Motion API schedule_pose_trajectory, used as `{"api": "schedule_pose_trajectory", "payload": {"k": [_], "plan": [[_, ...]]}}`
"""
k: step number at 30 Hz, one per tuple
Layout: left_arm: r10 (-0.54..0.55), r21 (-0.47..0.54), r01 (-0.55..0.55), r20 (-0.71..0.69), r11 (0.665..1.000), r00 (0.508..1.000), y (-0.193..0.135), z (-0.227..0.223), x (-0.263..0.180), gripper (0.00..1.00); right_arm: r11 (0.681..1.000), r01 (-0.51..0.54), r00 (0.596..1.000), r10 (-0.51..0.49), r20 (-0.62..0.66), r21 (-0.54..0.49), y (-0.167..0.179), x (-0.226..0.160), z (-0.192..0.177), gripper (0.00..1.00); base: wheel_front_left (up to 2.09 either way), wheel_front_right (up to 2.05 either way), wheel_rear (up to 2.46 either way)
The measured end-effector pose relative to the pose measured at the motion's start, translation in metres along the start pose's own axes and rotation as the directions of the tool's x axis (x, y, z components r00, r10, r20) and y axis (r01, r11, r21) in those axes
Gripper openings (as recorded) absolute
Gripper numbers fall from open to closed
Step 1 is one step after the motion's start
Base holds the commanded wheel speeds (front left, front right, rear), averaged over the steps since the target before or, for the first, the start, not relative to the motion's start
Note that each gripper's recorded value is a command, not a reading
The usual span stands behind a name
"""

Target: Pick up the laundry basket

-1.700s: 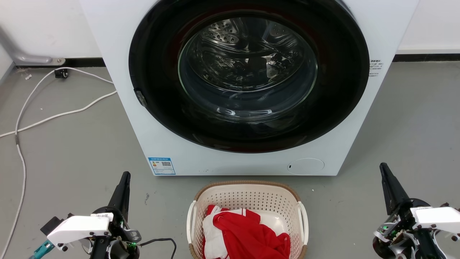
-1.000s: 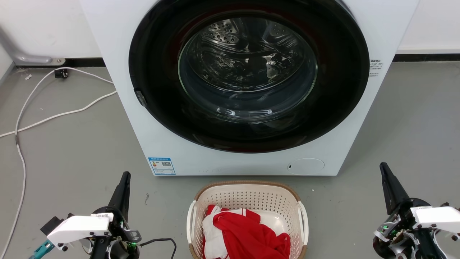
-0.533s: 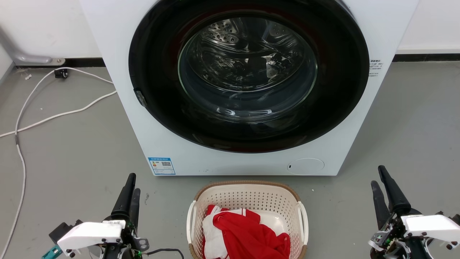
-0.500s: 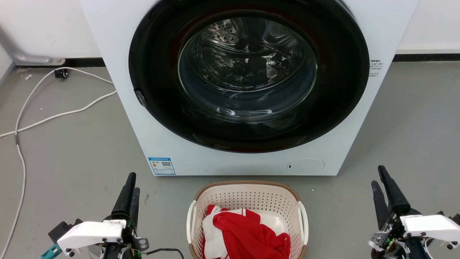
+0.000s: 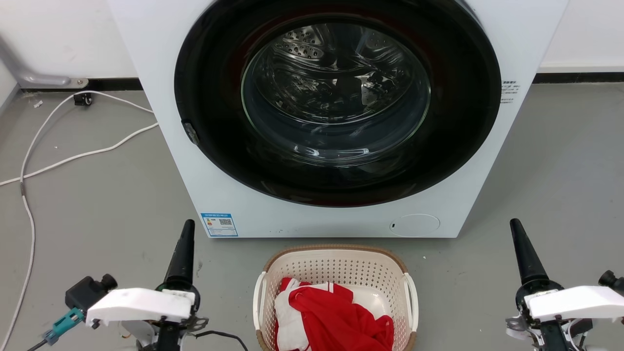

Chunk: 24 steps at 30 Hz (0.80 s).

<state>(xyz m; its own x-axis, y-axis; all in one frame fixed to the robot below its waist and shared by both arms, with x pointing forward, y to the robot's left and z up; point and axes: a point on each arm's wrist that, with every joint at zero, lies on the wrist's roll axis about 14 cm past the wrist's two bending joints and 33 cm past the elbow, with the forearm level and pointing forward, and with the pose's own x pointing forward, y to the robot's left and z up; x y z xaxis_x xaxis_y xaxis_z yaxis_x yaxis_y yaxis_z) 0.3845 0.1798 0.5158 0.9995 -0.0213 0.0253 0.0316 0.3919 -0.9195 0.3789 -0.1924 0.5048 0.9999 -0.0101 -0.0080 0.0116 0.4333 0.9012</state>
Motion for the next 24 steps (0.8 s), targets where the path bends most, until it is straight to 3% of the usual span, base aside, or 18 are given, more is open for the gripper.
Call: {"api": "schedule_pose_trajectory", "payload": {"k": [8,9,24], "plan": [[-0.017,0.187,0.020,-0.019,0.982,1.000,-0.008,-0.008,0.001,1.00,0.985,-0.001,1.000,0.003,0.007,-0.173,0.000,-0.003,0.001,1.00,0.00,0.00,0.00],[-0.021,0.243,0.026,-0.023,0.970,1.000,-0.009,-0.011,0.001,1.00,0.974,-0.004,1.000,0.006,0.008,-0.225,0.000,-0.003,0.001,1.00,0.00,0.00,0.00],[-0.041,0.461,0.052,-0.033,0.886,0.999,-0.014,-0.018,0.002,1.00,0.886,-0.024,1.000,0.022,-0.010,-0.463,0.004,-0.005,-0.001,1.00,0.00,0.00,0.00]]}}
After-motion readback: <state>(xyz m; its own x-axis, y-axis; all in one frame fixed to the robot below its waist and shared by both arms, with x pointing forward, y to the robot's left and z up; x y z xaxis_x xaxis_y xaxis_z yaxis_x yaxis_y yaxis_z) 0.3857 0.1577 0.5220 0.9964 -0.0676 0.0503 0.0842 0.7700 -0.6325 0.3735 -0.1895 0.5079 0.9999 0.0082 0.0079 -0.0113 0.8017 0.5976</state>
